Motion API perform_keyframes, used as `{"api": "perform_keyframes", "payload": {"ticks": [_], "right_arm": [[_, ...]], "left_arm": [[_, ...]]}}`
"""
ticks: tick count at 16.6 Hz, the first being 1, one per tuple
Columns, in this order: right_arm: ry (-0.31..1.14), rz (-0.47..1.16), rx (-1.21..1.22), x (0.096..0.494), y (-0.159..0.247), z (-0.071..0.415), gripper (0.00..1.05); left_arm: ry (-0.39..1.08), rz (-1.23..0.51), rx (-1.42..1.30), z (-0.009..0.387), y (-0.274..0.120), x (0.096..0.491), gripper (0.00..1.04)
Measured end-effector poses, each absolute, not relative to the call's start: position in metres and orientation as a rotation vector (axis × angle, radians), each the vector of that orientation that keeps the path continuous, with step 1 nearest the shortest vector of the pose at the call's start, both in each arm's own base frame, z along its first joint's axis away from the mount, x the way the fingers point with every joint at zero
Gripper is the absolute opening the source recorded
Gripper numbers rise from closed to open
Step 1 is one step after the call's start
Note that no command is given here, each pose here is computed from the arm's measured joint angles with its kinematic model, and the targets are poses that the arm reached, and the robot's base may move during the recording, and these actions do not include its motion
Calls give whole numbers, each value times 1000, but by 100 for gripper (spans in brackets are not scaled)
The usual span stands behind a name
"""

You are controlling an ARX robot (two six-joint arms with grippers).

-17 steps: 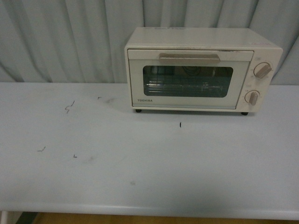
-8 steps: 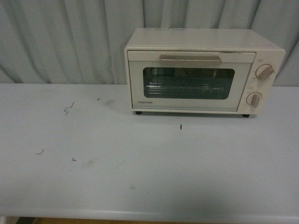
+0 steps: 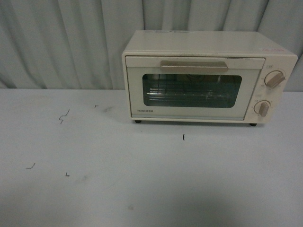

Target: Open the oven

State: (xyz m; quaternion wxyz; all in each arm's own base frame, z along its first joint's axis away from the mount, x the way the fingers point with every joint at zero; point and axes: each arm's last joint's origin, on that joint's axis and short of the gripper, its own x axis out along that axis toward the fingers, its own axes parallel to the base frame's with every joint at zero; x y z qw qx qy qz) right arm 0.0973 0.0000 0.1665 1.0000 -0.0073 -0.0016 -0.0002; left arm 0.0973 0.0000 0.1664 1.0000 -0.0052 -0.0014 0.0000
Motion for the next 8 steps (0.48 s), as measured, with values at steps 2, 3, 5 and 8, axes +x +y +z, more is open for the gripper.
{"api": "perform_keyframes", "payload": {"ticks": [2, 3, 5, 8], "right_arm": [[-3, 0, -15, 97, 0, 167, 98], [-3, 0, -15, 97, 0, 167, 98], [-3, 0, -15, 97, 0, 167, 98], [-3, 0, -15, 97, 0, 167, 98]], "left_arm": [[-2, 0, -10, 166, 0, 97, 98], [-2, 0, -10, 166, 0, 97, 98], [-3, 0, -10, 166, 0, 97, 98], [-2, 0, -10, 166, 0, 97, 98]]}}
